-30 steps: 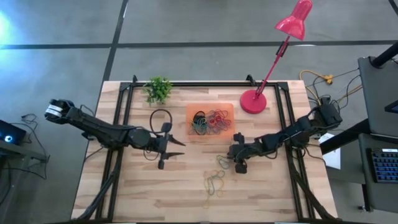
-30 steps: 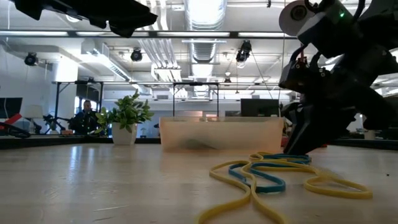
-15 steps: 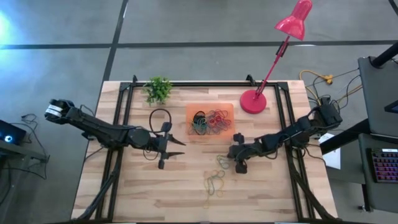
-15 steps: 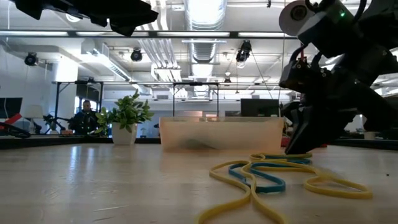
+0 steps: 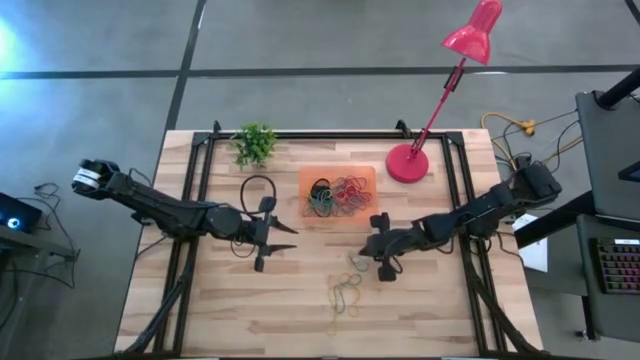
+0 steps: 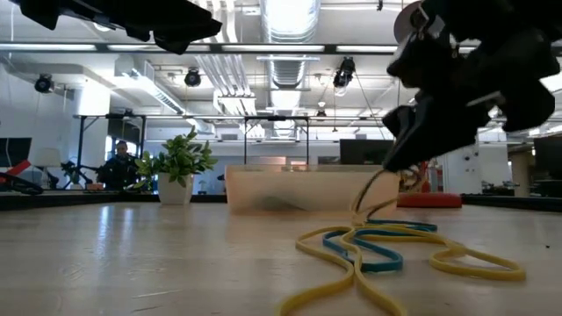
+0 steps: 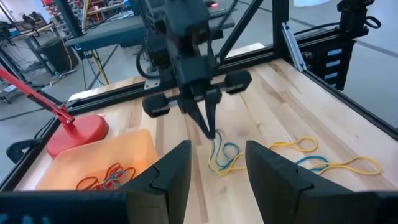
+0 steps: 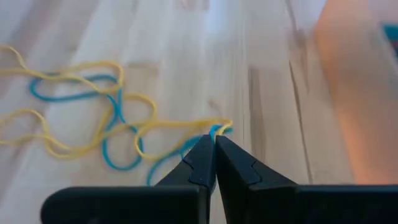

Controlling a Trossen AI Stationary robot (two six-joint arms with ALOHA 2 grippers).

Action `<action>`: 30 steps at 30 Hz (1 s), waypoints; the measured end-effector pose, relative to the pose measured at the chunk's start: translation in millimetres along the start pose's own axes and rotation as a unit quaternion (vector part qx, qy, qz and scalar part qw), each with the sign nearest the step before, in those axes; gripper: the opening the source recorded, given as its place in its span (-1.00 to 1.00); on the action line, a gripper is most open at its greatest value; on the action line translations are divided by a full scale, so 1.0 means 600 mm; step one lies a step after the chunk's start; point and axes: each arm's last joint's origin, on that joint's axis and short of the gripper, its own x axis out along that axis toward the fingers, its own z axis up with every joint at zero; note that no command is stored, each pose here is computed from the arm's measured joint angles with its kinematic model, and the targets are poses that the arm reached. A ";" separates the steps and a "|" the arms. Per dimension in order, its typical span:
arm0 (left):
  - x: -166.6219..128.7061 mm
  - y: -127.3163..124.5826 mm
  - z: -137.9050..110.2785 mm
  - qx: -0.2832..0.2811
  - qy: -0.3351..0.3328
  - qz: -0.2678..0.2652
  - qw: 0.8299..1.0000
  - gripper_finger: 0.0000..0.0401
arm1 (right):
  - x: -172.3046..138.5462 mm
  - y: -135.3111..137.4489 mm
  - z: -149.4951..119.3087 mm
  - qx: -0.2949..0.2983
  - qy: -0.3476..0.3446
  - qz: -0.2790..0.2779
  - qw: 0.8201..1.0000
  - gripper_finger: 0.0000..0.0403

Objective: Pick and place rubber bands into bin
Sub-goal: Put the top yellow rubber band into the bin

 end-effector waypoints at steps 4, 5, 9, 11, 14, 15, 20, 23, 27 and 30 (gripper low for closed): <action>0.000 0.000 -0.002 0.000 0.002 0.000 1.000 -0.32 | -0.018 0.004 0.022 -0.013 -0.028 0.007 0.999 -0.96; 0.000 0.000 -0.002 0.000 0.003 0.000 1.000 -0.32 | -0.023 0.006 0.028 -0.018 -0.032 0.009 0.999 -0.96; 0.000 0.000 -0.002 0.001 0.003 0.000 1.000 -0.32 | -0.047 0.024 0.054 -0.070 -0.065 0.042 0.995 -0.96; 0.000 -0.001 -0.005 0.002 0.009 -0.001 1.000 -0.32 | -0.060 0.033 0.067 -0.093 -0.085 0.053 0.991 -0.96; 0.003 -0.002 -0.010 0.005 0.019 -0.003 1.000 -0.32 | -0.077 0.029 0.076 -0.072 -0.063 0.011 0.995 -0.96; 0.004 -0.003 -0.011 0.005 0.020 -0.003 1.000 -0.32 | -0.082 0.026 0.078 -0.066 -0.050 -0.003 0.997 -0.96; 0.013 -0.006 -0.019 0.007 0.033 -0.005 0.999 -0.32 | -0.094 0.036 0.089 -0.066 -0.040 -0.009 0.997 -0.96; 0.019 -0.007 -0.023 0.008 0.036 -0.006 0.999 -0.32 | -0.095 0.049 0.098 -0.092 -0.049 0.004 0.995 -0.96; 0.025 -0.010 -0.028 0.009 0.042 -0.007 0.999 -0.32 | -0.100 0.055 0.107 -0.093 -0.055 0.018 0.994 -0.96; 0.028 -0.010 -0.029 0.010 0.044 -0.007 0.999 -0.32 | -0.102 0.059 0.110 -0.087 -0.055 0.043 0.994 -0.96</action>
